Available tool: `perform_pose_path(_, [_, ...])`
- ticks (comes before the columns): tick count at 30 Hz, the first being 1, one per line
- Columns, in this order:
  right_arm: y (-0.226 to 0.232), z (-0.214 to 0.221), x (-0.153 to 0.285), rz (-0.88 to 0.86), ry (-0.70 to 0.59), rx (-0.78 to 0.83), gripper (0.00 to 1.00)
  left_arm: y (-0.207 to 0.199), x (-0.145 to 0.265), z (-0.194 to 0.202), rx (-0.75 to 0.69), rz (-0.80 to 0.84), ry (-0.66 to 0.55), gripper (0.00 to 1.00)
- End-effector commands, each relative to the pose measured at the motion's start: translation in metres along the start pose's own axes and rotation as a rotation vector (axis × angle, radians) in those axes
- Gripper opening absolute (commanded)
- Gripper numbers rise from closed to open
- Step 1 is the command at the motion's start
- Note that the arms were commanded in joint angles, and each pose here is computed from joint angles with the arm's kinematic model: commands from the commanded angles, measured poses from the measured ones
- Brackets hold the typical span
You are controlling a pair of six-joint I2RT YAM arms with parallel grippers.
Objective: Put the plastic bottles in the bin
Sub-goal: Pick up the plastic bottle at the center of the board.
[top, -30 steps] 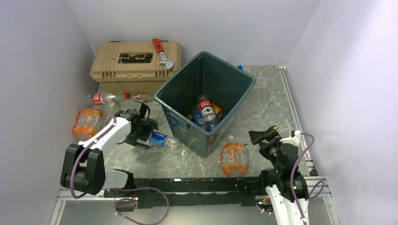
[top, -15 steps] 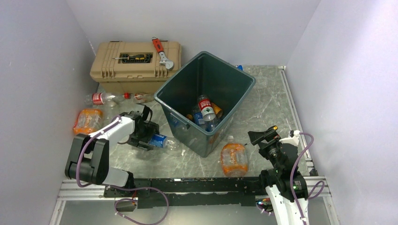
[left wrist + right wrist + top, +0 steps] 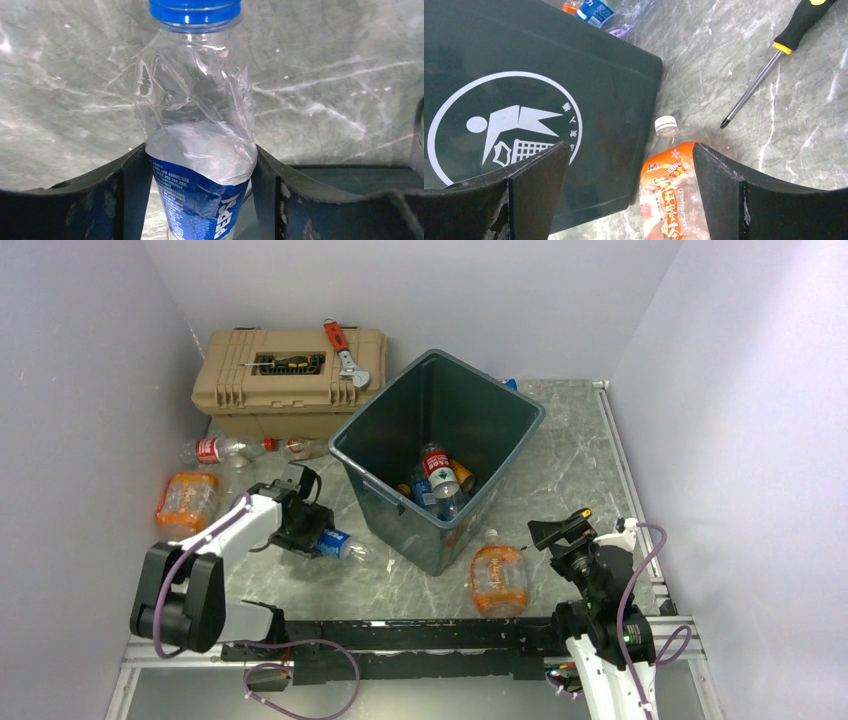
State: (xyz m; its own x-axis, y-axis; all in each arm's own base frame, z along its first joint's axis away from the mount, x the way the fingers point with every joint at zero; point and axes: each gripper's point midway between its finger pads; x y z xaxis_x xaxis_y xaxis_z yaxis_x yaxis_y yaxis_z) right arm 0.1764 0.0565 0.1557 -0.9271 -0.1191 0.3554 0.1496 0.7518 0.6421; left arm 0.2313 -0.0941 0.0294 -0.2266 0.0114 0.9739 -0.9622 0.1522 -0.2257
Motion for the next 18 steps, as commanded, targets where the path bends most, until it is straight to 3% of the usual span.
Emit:
perform_pose_path(1, [0.023, -0.022, 0.018, -0.13, -0.126, 0.015, 0.96, -0.013, 0.034, -0.017, -0.038, 0.09, -0.087, 0.58])
perform_pose_path(9, [0.039, -0.043, 0.036, -0.165, -0.186, 0.038, 0.96, -0.029, 0.123, -0.058, -0.073, 0.266, -0.294, 0.47])
perform_pose_path(18, [0.069, -0.097, 0.075, -0.192, -0.346, 0.084, 0.96, -0.077, 0.306, -0.108, -0.118, 0.697, -0.593, 0.33])
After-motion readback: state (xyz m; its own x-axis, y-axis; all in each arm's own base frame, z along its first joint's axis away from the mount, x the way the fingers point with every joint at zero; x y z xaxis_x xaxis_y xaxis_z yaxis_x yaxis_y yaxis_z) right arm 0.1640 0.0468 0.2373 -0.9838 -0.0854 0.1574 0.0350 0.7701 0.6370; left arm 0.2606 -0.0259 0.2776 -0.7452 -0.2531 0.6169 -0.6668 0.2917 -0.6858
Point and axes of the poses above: each gripper's point midway between its finger pads, its own x axis back along the fingers, its own y axis along the line the jaws close on, z = x × y, and after that the axes turned 11 degrees about x, right-handed
